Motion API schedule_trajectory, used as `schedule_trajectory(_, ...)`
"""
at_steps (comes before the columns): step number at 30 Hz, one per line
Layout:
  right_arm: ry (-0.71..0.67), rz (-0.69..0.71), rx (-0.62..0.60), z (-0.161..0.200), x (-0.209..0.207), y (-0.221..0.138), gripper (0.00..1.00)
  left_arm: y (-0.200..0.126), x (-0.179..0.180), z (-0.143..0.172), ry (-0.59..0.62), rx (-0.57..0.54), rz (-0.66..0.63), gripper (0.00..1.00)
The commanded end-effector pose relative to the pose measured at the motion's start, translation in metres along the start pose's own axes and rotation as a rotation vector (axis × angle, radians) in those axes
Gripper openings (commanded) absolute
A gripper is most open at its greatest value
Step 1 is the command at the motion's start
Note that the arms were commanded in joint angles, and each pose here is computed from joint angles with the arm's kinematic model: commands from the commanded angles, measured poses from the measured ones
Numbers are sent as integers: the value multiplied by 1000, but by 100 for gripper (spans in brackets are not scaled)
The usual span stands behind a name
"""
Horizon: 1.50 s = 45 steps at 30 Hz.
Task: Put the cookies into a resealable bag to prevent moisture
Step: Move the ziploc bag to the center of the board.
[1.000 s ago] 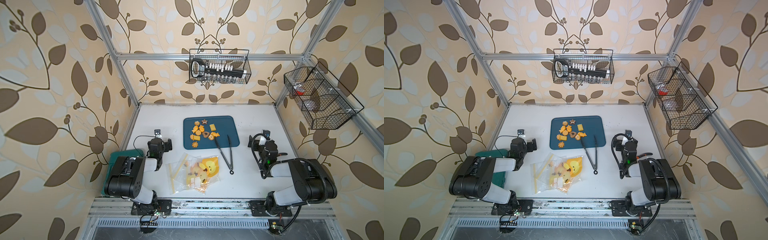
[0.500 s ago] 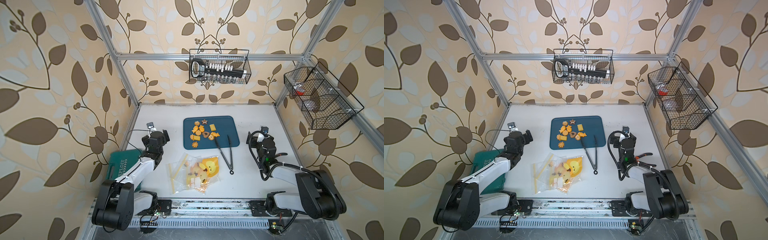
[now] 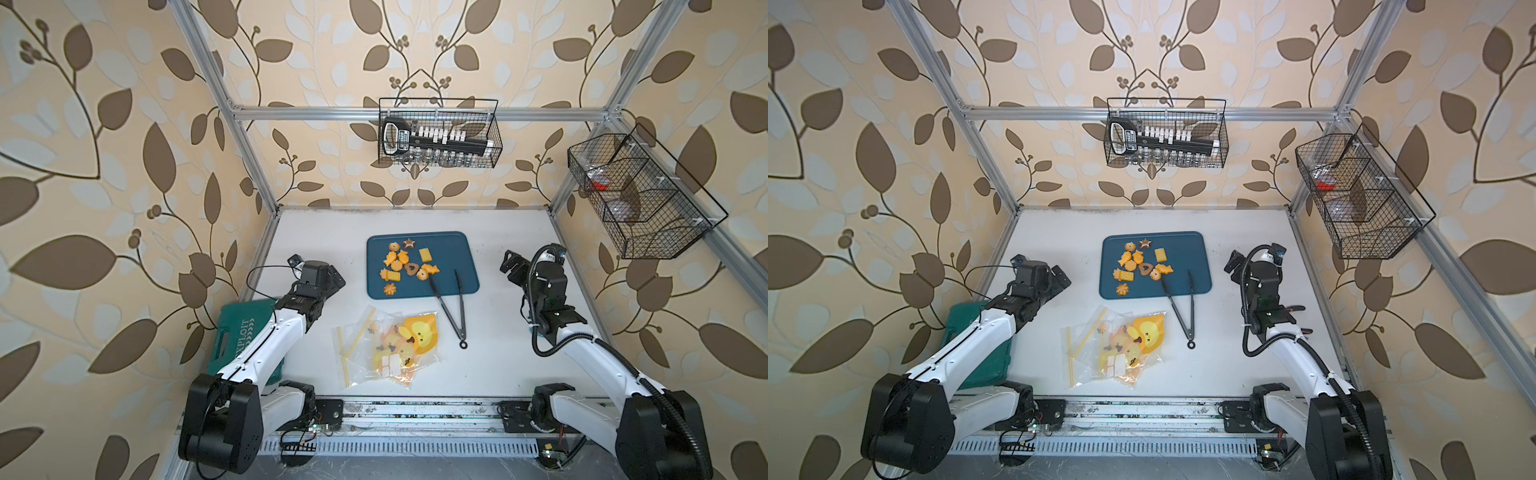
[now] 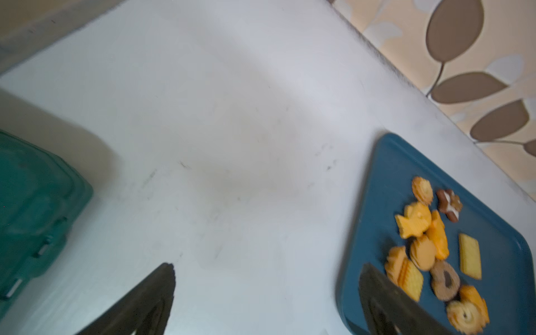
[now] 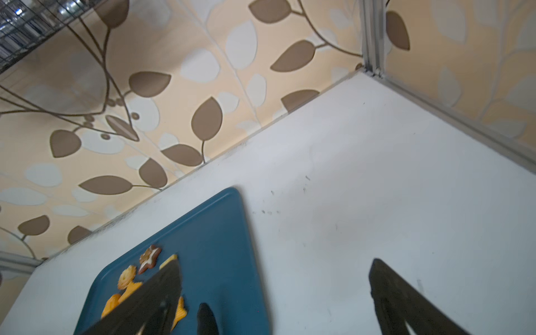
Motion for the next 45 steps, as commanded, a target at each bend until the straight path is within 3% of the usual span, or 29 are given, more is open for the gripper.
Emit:
schedule_trajectory(1,55,-92,201,23,12,-1,100,-21,-37,18,89,112,87,99)
schedule_trajectory(5,3,-148,305,47,28,-6,100,-34,-63,46,202,202,168,99)
schedule_trajectory(11,-101,-201,458,93,54,-27,100,-50,-78,64,278,302,289,99)
schedule_trajectory(16,-176,-224,579,128,71,-56,95,-60,-81,67,300,359,347,99)
schedule_trajectory(27,-103,-270,910,186,76,-96,83,-59,-62,80,233,367,330,99)
schedule_trajectory(30,-102,-309,958,196,82,-100,80,-58,-61,83,234,380,331,99)
schedule_trajectory(41,-168,-206,1056,242,87,-96,79,-59,-68,82,305,401,369,99)
schedule_trajectory(45,-163,-174,1041,246,84,-91,62,-56,-68,84,300,410,357,99)
Point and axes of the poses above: each gripper's point midway between its finger pads, its own y axis out along the fingers, its own x axis along the line the jaws close on, z = x × y, the point moved 7 cm from there along -y, back along the fingers, and after that the axes turned 5 degrees about y, right-handed, at the moved point
